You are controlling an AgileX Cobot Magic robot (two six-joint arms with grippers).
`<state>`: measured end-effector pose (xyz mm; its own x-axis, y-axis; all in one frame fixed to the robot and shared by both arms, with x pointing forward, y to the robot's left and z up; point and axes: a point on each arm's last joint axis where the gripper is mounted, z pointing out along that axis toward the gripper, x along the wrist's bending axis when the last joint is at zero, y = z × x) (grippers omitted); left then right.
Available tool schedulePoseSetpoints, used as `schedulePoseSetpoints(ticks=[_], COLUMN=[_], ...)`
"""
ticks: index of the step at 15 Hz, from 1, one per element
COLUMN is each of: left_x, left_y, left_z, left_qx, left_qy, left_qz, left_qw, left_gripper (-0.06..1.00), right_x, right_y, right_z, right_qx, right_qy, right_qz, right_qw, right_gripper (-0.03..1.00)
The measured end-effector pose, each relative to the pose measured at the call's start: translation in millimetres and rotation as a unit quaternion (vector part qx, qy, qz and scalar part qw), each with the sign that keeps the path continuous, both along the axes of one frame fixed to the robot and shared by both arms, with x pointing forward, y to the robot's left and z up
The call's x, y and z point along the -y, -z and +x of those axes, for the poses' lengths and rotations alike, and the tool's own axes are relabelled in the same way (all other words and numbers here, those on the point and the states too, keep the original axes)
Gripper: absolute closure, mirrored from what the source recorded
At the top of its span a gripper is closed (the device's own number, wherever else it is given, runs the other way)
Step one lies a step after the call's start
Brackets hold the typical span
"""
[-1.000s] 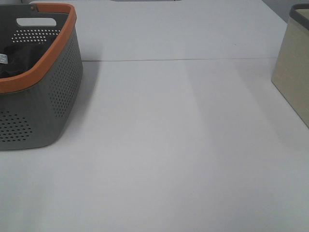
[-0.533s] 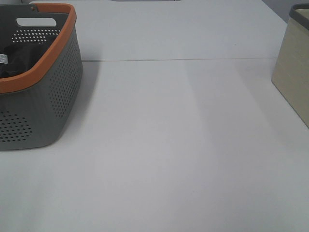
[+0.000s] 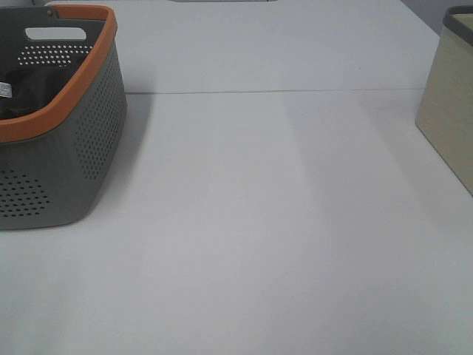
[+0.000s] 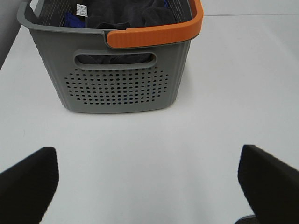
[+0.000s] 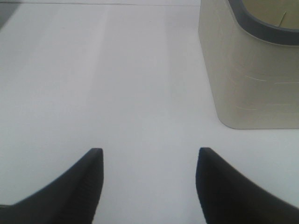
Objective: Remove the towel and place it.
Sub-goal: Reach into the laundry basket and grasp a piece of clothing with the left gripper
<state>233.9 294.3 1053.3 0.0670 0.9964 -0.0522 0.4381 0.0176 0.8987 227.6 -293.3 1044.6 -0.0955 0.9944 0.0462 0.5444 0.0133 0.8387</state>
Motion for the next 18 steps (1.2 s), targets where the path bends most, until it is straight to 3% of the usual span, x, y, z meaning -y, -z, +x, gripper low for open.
schedulePoseSetpoints(ticks=[18], left_x=[-0.3], left_y=[0.0], left_z=[0.0], left_qx=[0.000], left_qy=[-0.001], left_qz=[0.002], left_qw=[1.000], left_gripper=[-0.04], right_x=[0.0], right_y=[0.0], right_z=[0.0], right_qx=[0.000], right_qy=[0.000], right_qz=[0.000], right_qw=[1.000], right_gripper=[0.45])
